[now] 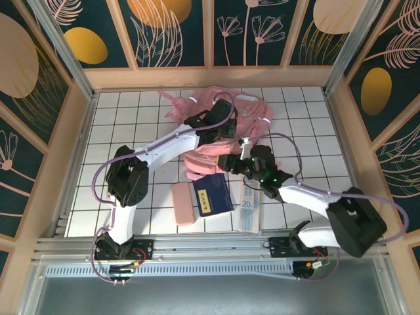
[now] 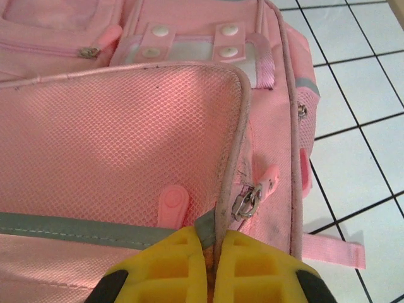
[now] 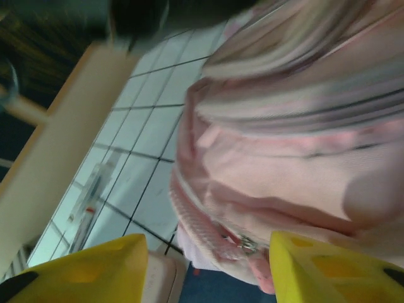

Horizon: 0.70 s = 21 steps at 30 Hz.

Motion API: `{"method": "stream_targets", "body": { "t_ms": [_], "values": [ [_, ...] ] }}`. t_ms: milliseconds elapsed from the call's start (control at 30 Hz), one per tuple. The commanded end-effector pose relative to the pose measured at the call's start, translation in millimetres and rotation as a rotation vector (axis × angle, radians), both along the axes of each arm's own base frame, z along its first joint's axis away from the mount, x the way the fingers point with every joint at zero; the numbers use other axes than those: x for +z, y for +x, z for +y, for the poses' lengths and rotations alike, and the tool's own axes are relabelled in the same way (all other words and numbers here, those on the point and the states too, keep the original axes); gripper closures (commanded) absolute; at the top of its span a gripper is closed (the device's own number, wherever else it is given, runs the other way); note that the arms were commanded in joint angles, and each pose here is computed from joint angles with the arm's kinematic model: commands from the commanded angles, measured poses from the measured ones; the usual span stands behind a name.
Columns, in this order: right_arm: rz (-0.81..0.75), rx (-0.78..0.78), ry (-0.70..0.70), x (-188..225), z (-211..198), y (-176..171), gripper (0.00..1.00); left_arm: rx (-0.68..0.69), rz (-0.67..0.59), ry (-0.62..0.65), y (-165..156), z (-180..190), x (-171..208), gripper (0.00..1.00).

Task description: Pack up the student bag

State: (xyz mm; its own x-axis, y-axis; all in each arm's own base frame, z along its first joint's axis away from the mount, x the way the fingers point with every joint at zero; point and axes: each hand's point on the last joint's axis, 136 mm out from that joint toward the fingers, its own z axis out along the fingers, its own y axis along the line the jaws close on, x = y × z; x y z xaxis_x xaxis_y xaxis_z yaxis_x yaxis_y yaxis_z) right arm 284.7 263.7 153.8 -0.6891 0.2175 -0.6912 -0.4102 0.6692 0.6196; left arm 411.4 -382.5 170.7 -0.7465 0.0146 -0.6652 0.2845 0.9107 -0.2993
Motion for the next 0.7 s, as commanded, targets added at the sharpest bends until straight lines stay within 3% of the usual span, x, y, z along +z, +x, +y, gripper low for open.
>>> {"method": "stream_targets", "body": {
  "t_ms": [0,167,267,400,667],
  "values": [
    [0.247,-0.275,-0.143,-37.8,-50.6,7.8,0.41,0.000,-0.069,-0.131,5.6,-8.2,43.1,1.00],
    [0.591,-0.242,0.075,-64.2,-51.2,1.3,0.41,-0.020,-0.057,-0.154,3.8,-13.9,45.4,1.00],
    [0.581,-0.223,0.207,-48.8,-40.3,5.8,0.39,-0.022,-0.063,-0.168,4.5,-15.0,53.7,1.00],
    [0.538,-0.257,0.255,-31.7,-45.2,26.6,0.36,-0.036,-0.069,-0.191,3.8,-18.2,66.4,1.00],
    [0.535,-0.181,0.409,-10.6,-27.5,43.0,0.36,-0.053,-0.040,-0.248,2.3,-26.5,73.0,1.00]
  ]
}}
